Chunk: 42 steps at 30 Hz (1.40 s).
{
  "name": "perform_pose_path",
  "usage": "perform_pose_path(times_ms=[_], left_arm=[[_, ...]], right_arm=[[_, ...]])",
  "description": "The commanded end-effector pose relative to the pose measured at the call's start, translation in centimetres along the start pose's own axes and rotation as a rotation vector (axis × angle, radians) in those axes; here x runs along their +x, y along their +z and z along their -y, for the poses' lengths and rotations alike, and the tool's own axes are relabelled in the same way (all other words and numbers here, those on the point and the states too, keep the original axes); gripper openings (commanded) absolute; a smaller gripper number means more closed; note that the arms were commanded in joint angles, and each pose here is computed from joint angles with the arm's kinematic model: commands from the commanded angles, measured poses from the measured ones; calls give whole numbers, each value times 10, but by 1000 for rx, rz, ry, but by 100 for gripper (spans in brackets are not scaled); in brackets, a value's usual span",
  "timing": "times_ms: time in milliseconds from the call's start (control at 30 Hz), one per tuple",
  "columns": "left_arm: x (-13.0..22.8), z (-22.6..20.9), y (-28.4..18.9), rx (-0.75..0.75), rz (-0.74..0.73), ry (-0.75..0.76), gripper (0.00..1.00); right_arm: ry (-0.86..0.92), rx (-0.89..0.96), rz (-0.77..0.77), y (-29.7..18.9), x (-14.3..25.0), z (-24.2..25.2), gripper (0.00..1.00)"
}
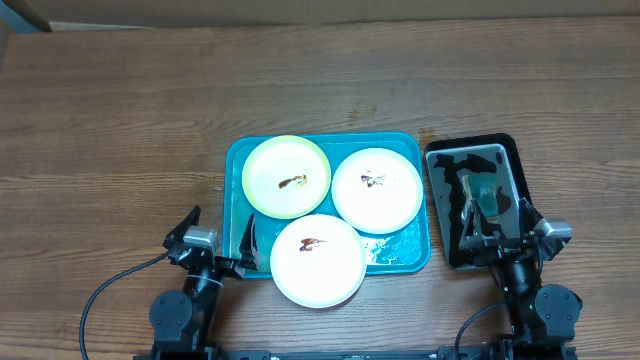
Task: Clean dirty plates on tray and stack at the side
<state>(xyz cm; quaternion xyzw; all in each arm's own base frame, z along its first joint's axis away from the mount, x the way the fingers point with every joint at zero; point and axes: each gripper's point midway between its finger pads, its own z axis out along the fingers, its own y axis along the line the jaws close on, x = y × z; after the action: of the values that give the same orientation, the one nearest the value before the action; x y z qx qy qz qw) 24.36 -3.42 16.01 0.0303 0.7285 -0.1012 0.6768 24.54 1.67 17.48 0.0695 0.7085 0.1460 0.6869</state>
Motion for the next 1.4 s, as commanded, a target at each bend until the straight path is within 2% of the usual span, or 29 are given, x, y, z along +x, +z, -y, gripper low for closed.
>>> perform_pose_path(times_ms=[0,133,333,533,700,1067,1233,1367], left_arm=[[0,1,0,8,4,22,100],[0,2,0,12,4,19,100],[0,3,-1,14,-10,-154,100],[-4,5,-14,-3,-110,-155,100],[-34,11,-29,-10,-169,-132,100],[-57,15,-42,-68,-565,-201,100],[-54,16,-50,-103,-781,-246,100],[-48,21,-45,-85,-893,-281,100]], right_arm=[[5,-19,-5,0,3,-2,100],[63,-68,-20,0,5,-11,100],[95,-59,-84,-4,8,-13,100],[110,-33,-157,-10,-3,-17,100],[130,3,-257,-15,-21,-24,100],[199,125,-611,-13,-38,-30,100],[221,195,-824,-17,-32,-28,100],[191,211,-938,-12,-30,-27,100]])
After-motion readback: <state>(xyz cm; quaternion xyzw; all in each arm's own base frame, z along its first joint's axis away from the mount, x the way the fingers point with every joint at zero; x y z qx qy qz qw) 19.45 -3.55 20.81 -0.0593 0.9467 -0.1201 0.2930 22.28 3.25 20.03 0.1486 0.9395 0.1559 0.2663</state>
